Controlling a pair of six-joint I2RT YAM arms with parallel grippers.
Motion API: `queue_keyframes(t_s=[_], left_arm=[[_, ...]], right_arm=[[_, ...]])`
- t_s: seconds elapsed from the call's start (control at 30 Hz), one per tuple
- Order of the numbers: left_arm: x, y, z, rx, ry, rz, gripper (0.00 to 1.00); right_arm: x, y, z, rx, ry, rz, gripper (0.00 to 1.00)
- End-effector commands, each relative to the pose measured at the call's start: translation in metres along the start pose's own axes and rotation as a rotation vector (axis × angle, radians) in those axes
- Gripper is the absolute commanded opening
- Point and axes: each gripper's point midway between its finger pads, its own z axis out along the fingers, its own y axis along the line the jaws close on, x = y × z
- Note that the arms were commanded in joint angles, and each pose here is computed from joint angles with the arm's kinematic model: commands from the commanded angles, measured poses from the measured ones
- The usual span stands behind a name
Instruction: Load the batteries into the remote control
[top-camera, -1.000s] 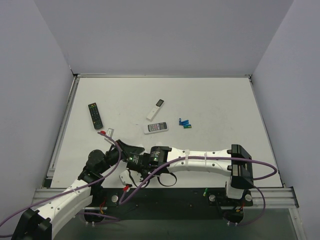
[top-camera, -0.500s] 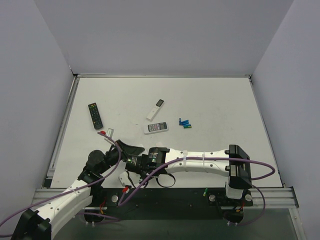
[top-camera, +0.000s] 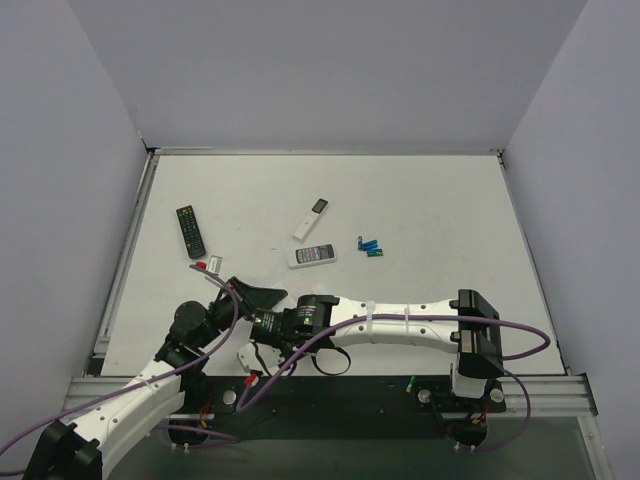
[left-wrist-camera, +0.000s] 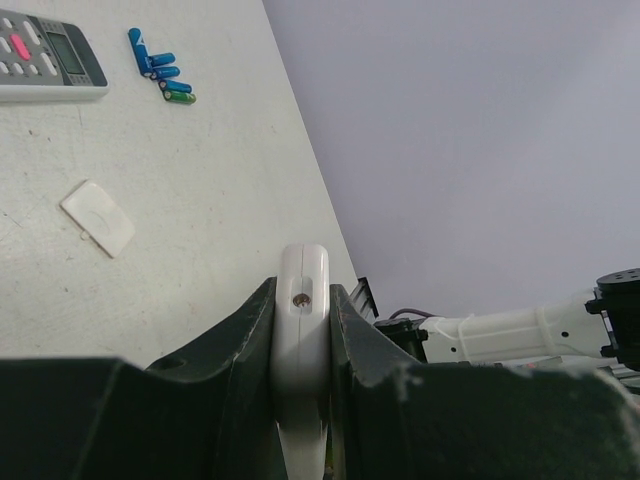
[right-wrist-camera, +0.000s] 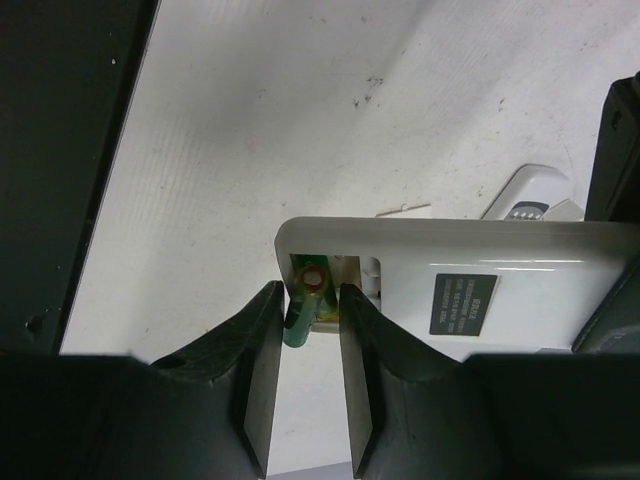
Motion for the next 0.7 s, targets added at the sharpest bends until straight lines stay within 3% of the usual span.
queue_keyframes(t_s=[0.0, 0.13, 0.23, 0.33, 0.67], left_arm=[[-0.008, -0.015, -0.002, 0.073, -0.047, -0.012, 0.00], [-0.007, -0.013, -0.001, 0.062, -0.046, -0.023, 0.00], [-0.006, -0.011, 0.000, 0.057, -0.039, -0.028, 0.00], [-0.005, -0.008, 0.000, 0.044, -0.037, -0.036, 0.00], [0.000, -0.006, 0.002, 0.039, -0.002, -0.020, 0.00]], right_arm=[[-0.002, -0.012, -0.021, 0.054, -0.009, -0.014, 0.25], [-0.002, -0.015, -0.021, 0.055, -0.009, -0.022, 0.23], [0.001, -0.015, -0.019, 0.047, -0.004, -0.021, 0.10], [0.002, -0.016, -0.020, 0.052, -0.003, -0.021, 0.05], [0.007, -0.022, -0.022, 0.072, 0.009, -0.009, 0.05]])
